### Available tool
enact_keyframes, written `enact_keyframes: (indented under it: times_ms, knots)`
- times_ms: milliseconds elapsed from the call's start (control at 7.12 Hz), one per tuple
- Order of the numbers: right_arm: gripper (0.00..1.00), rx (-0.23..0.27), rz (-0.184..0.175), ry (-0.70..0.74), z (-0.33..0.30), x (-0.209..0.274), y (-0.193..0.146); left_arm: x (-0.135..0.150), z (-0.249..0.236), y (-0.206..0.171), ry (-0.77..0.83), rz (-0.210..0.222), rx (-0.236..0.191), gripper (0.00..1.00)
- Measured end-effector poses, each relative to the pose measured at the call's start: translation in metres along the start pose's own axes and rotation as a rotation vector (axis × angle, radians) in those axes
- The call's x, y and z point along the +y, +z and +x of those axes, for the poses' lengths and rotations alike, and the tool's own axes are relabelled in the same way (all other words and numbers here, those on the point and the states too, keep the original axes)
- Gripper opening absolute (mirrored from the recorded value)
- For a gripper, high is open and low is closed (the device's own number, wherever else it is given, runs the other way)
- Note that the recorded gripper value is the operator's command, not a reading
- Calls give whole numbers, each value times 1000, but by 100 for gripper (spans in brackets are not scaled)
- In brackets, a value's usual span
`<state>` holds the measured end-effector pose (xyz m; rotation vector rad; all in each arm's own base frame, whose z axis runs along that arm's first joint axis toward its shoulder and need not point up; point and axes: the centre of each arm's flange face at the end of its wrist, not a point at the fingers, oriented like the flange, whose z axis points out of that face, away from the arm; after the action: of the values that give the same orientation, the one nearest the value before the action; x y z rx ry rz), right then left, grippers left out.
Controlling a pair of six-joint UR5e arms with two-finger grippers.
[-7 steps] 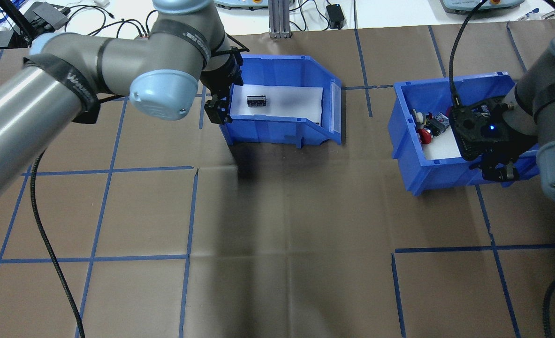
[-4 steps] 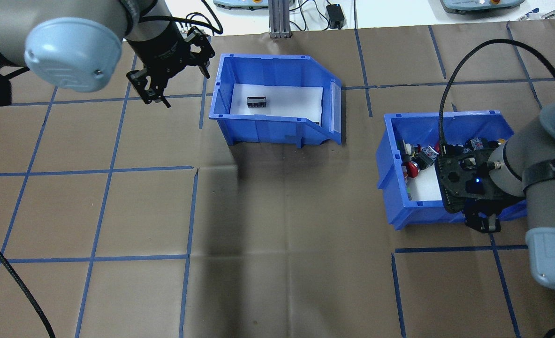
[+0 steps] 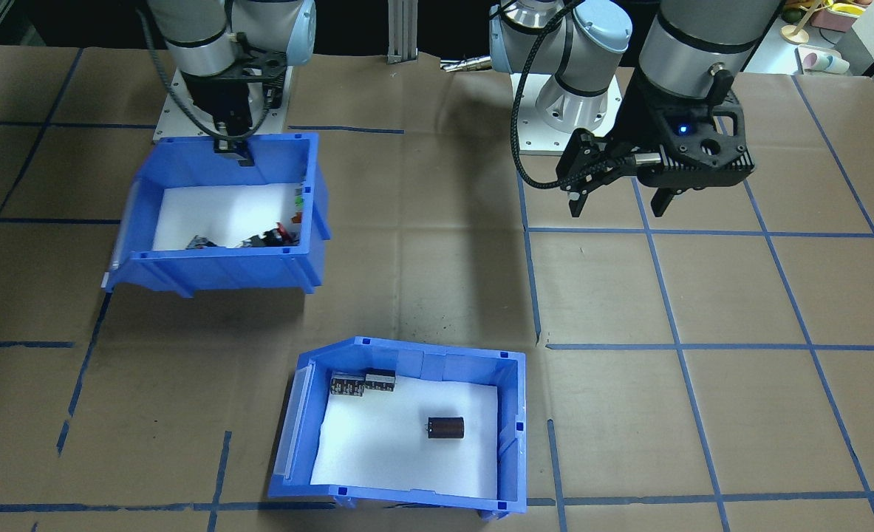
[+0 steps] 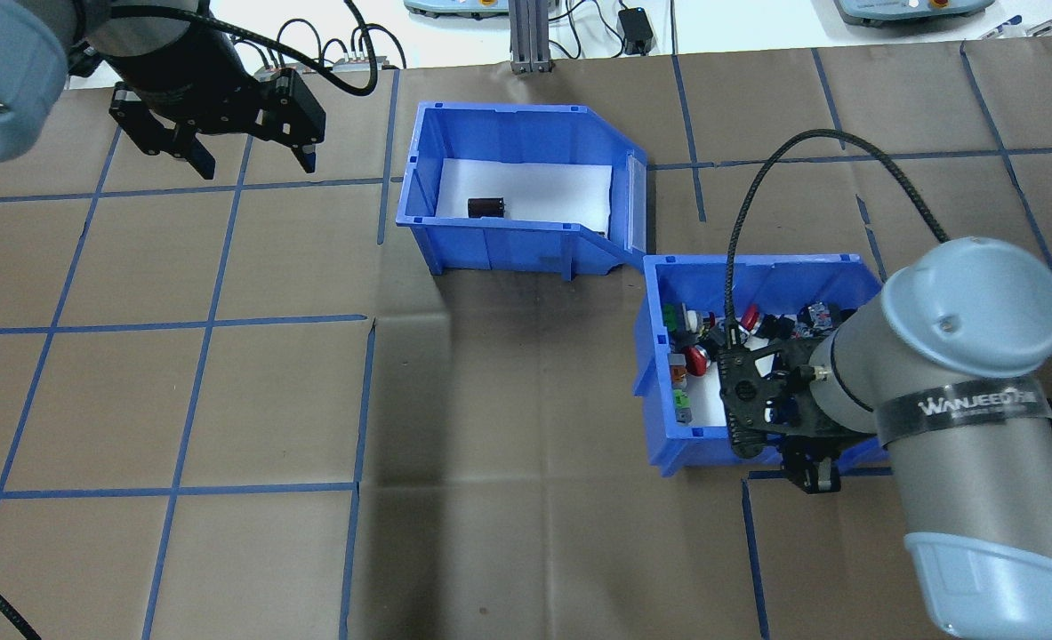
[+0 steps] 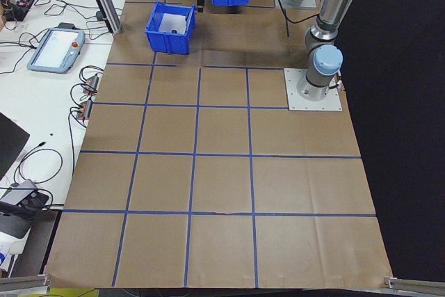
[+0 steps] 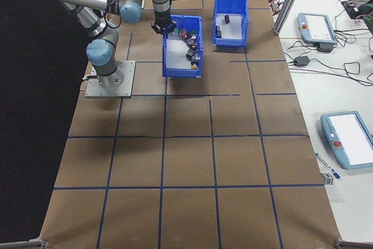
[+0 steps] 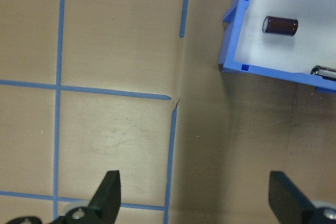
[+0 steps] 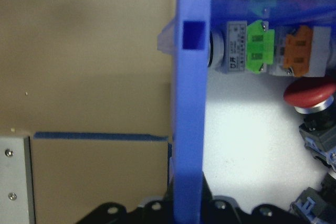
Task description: Place battery box in front
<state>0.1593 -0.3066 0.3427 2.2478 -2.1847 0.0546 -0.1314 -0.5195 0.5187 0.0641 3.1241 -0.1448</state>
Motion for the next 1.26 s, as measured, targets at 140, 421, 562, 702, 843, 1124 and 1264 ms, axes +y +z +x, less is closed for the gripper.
enact_keyframes:
  times_ms: [140, 421, 562, 702, 843, 1124, 1264]
  knots:
    - [0, -2, -2, -12, -9, -34, 8, 1, -4, -3, 58, 6, -5, 100]
    - [0, 33, 1, -20, -19, -98, 31, 3, -6, -6, 89, 2, -8, 100]
    - [0, 53, -14, -32, -24, -125, 44, 5, -7, -7, 92, 0, -16, 100]
    - [0, 67, -32, -36, -27, -146, 50, 8, -11, -8, 93, -2, -61, 100]
    - [0, 71, -42, -24, -26, -160, 53, 10, -17, -8, 91, -5, -130, 100]
    - [18, 57, -53, 16, -27, -177, 64, 10, -17, -4, 78, -8, -137, 100]
    - [99, 52, -56, 16, -29, -184, 68, 9, -16, -2, 75, -11, -123, 100]
